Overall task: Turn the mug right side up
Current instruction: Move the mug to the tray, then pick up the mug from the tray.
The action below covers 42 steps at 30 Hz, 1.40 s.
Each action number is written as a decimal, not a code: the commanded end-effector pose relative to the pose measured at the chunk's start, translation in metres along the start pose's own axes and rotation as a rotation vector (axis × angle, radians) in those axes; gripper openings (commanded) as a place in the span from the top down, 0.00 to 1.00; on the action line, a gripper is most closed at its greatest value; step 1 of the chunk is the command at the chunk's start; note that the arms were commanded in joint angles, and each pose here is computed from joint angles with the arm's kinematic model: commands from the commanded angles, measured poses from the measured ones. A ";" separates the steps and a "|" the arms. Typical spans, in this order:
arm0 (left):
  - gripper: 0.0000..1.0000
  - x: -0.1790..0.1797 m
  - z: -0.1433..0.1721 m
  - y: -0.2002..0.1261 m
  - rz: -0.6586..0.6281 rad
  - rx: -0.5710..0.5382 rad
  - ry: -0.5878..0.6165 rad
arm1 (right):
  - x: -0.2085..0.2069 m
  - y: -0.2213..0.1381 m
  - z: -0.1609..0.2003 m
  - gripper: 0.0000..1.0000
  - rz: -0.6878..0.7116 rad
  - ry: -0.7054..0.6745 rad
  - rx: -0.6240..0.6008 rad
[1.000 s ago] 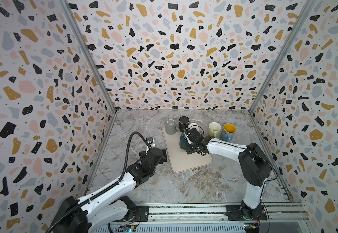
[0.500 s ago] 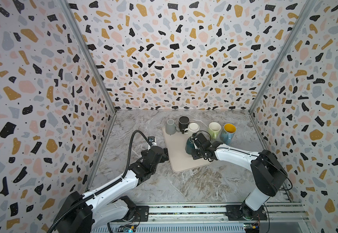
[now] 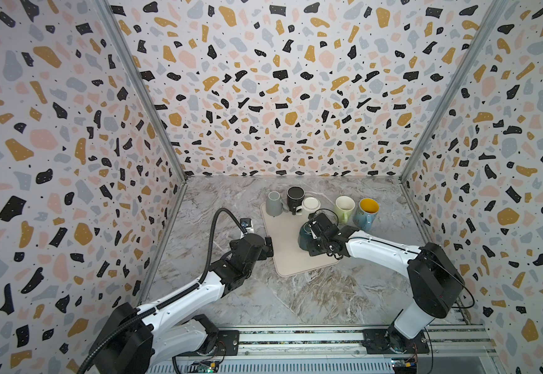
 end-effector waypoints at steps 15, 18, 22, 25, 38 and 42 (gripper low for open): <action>0.00 -0.002 -0.001 0.001 0.037 -0.032 -0.013 | 0.005 0.005 -0.023 0.74 0.104 -0.066 0.045; 0.00 -0.001 0.000 0.000 0.038 -0.034 -0.014 | 0.003 0.009 -0.024 0.74 0.119 -0.072 0.055; 0.00 0.000 0.001 -0.001 0.040 -0.036 -0.015 | 0.002 0.015 -0.024 0.74 0.137 -0.081 0.076; 0.00 0.000 0.001 -0.001 0.043 -0.037 -0.018 | 0.002 0.017 -0.026 0.74 0.144 -0.084 0.074; 0.00 0.000 0.003 0.000 0.046 -0.033 -0.022 | -0.001 0.020 -0.036 0.74 0.177 -0.092 0.074; 0.00 0.000 0.004 0.000 0.047 -0.031 -0.022 | -0.003 0.019 -0.039 0.74 0.194 -0.098 0.071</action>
Point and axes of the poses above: each gripper's point midway between its finger pads, its own y axis out along the fingers, its own x axis along the line the jaws close on, z = x × y, the point moved 6 cm from there along -y, back along the fingers, and after that the axes turned 4 degrees about y, right-handed, at the moved point
